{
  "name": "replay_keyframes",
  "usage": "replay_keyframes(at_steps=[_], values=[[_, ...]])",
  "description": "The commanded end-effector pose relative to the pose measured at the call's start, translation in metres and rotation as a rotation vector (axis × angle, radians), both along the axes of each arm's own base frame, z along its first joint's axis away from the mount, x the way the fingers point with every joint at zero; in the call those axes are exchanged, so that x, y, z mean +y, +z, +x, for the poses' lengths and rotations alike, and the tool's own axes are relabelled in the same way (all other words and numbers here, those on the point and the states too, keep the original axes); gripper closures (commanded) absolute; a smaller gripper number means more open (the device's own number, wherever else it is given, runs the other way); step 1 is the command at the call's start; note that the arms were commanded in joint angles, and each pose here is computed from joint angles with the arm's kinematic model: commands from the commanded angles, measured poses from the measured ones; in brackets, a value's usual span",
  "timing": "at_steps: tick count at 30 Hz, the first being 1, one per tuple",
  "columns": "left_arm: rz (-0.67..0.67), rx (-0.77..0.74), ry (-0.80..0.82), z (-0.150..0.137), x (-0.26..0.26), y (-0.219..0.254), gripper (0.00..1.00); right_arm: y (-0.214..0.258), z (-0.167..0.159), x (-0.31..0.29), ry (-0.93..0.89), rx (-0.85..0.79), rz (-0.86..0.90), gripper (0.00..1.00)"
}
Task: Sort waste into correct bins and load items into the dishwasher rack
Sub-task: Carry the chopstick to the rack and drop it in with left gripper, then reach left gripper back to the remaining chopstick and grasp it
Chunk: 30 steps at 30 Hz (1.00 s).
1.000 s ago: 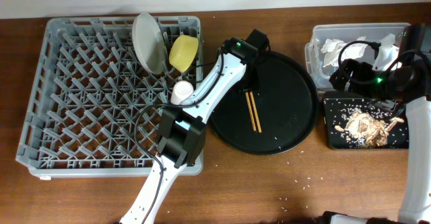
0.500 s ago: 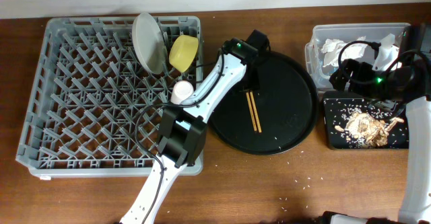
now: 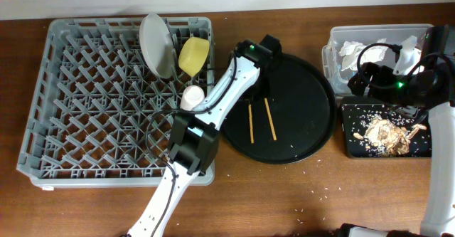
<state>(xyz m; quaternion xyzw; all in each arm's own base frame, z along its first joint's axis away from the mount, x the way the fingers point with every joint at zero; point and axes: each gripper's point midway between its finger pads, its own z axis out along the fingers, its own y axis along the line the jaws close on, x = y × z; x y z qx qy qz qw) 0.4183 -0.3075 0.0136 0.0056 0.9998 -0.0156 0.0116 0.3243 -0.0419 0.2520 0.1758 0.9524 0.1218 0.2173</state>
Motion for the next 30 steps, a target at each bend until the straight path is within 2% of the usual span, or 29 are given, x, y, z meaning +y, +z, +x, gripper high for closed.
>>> replay_keyframes(at_steps=[1, 3, 4, 5, 10, 12, 14, 16, 17, 19, 22, 26, 28, 30], values=[[-0.024, -0.134, -0.074, 0.028, 0.014, 0.061, 0.99, 0.001, 0.000, -0.003, -0.002, -0.001, -0.015, 0.02], [-0.064, -0.209, -0.079, 0.030, 0.025, 0.110, 0.99, 0.001, 0.000, -0.003, -0.002, -0.001, -0.015, 0.02], [-0.147, -0.238, -0.180, 0.028, 0.016, 0.132, 0.99, 0.001, 0.000, -0.003, -0.002, -0.001, -0.015, 0.02], [-0.174, -0.282, -0.178, 0.028, 0.021, 0.159, 0.99, 0.001, 0.000, -0.003, -0.002, -0.001, -0.015, 0.01], [-0.207, -0.502, -0.243, 0.016, 0.058, 0.271, 0.99, 0.001, 0.000, -0.003, -0.002, -0.001, -0.015, 0.02], [-0.195, -0.545, -0.229, 0.002, 0.087, 0.307, 0.99, 0.001, 0.000, -0.003, -0.002, -0.001, -0.015, 0.02], [-0.052, -0.542, -0.180, -0.017, 0.139, 0.321, 0.99, 0.001, 0.000, -0.003, -0.002, -0.001, -0.015, 0.02], [0.057, -0.496, -0.129, -0.037, 0.179, 0.318, 1.00, 0.001, 0.000, -0.003, -0.002, -0.001, -0.015, 0.01], [0.105, -0.421, -0.093, -0.053, 0.202, 0.302, 1.00, 0.001, 0.000, -0.003, -0.002, -0.001, -0.015, 0.01], [0.146, -0.305, -0.078, -0.062, 0.215, 0.269, 1.00, 0.001, 0.000, -0.003, -0.002, -0.001, -0.015, 0.01], [0.289, -0.196, -0.082, -0.055, 0.233, 0.199, 1.00, 0.001, 0.000, -0.003, -0.002, -0.001, -0.015, 0.01], [0.313, -0.173, -0.066, -0.047, 0.240, 0.139, 1.00, 0.001, 0.000, -0.003, -0.002, -0.001, -0.015, 0.02], [0.329, -0.179, 0.019, -0.043, 0.256, 0.111, 1.00, 0.001, 0.000, -0.003, -0.002, -0.001, -0.015, 0.02], [0.329, -0.180, 0.029, -0.043, 0.258, 0.097, 1.00, 0.001, 0.000, -0.003, -0.002, -0.001, -0.015, 0.02]])
